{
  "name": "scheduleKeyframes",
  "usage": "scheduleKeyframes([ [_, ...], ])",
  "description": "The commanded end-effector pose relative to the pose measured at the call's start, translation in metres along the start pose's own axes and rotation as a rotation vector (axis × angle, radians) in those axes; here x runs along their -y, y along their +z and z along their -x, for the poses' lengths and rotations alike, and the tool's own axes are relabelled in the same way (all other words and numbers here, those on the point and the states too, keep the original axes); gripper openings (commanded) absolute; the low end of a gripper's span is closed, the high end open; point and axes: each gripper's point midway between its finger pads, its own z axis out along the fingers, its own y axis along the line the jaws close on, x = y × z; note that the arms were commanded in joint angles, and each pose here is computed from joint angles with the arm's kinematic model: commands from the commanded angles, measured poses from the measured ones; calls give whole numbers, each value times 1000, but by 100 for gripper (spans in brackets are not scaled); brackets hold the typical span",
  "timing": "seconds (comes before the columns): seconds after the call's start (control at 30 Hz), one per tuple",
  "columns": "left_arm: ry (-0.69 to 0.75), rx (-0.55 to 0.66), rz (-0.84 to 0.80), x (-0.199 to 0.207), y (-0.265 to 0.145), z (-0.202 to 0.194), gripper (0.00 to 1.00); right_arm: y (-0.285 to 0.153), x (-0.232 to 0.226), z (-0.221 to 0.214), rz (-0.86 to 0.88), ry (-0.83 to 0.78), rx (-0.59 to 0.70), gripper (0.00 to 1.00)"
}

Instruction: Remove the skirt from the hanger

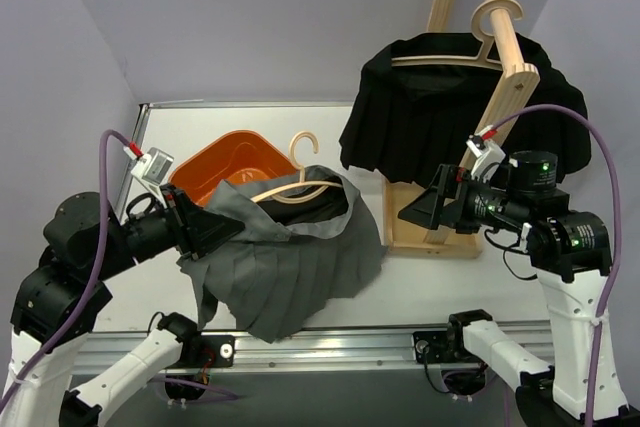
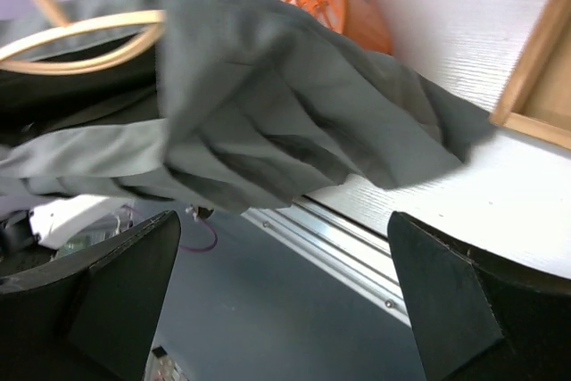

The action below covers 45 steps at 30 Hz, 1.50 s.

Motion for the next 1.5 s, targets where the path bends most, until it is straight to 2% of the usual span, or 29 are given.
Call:
scheduleKeyframes([
  [0.0, -26, -2, 4, -3, 5, -2, 2, 25, -16, 23, 73, -61, 0, 97],
  [0.03, -24, -10, -13, -1, 6, -3, 2, 30, -16, 26, 46, -66, 10, 96],
  [0.07, -18, -7, -30, 2, 7, -1, 2, 37, -35, 14, 89, -105, -30, 95],
  [0.13, -8, -10, -39, 2, 10, 0, 2, 47, -69, 17, 139, -99, 9, 95],
  [0.17, -5, -13, -37, 2, 12, 0, 2, 55, -71, 22, 83, -103, 61, 95],
  [0.2, -6, -20, -34, -1, 16, 1, 2, 64, -94, -2, 110, -148, 2, 95],
  [0.27, -3, -12, -56, 1, 23, 5, 2, 63, -106, 0, 59, -167, 66, 96],
  [0.3, -7, -23, -67, 2, 26, 4, 2, 63, -122, -17, 95, -195, 37, 97],
  [0.4, -1, -29, -95, 5, 33, 7, 2, 68, -138, -24, 109, -211, 55, 97],
  [0.6, 17, -10, -109, 6, 31, 6, 2, 60, -158, 3, 98, -260, 172, 92],
  [0.73, 31, 28, -145, 13, 22, 6, 2, 64, -167, 11, 101, -262, 197, 88],
  [0.9, 55, 81, -203, 24, 10, 8, 2, 85, -171, 8, 79, -253, 190, 74],
  [0.93, 55, 84, -213, 26, 8, 7, 2, 88, -170, 11, 68, -251, 206, 69],
  [1.0, 68, 111, -229, 31, 2, 11, 2, 90, -168, 16, 43, -231, 230, 66],
  [1.17, 52, 137, -252, 35, 0, 12, 2, 87, -165, 29, 5, -243, 288, 63],
  [1.47, 30, 154, -258, 34, -2, 11, 2, 74, -164, 33, 23, -251, 304, 60],
])
